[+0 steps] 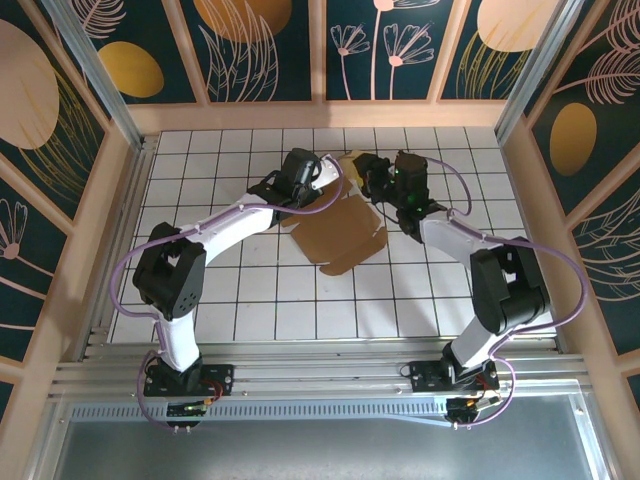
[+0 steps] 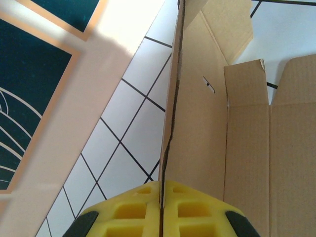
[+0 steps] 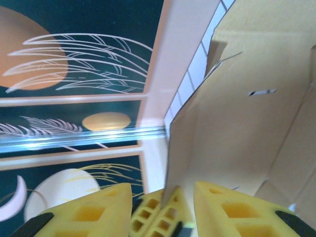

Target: Fold the paper box

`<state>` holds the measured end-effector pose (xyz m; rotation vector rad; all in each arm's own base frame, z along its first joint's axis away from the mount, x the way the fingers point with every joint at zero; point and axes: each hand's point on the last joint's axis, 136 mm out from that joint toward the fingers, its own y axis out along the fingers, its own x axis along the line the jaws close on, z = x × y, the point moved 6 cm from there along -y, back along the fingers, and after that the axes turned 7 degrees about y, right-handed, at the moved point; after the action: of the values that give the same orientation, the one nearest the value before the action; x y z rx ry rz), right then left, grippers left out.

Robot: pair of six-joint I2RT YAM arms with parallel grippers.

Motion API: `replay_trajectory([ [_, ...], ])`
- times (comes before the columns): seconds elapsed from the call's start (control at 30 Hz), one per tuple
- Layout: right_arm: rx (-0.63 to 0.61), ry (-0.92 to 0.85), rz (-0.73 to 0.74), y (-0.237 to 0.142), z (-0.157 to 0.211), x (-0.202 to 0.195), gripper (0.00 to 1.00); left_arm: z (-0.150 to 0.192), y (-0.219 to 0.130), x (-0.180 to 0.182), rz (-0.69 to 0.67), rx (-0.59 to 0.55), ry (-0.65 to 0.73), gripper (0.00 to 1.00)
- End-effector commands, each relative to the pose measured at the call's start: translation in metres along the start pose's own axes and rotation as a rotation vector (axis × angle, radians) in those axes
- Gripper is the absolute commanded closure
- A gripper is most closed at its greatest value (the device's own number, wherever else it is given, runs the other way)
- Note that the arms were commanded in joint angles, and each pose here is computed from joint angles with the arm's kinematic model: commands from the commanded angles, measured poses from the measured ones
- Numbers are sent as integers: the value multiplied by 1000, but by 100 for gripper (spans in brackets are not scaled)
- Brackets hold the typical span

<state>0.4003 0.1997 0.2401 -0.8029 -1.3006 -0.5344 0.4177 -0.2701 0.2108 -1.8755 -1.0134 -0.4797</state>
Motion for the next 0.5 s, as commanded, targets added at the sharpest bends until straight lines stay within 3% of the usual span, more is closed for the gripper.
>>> replay_trajectory([
  [0.0,74,146,-56,11,6,14,60,11,13,-19,66,16,14,94],
  [0.47,123,170,12,58,11,-7,61,7,10,-15,61,1,29,94],
])
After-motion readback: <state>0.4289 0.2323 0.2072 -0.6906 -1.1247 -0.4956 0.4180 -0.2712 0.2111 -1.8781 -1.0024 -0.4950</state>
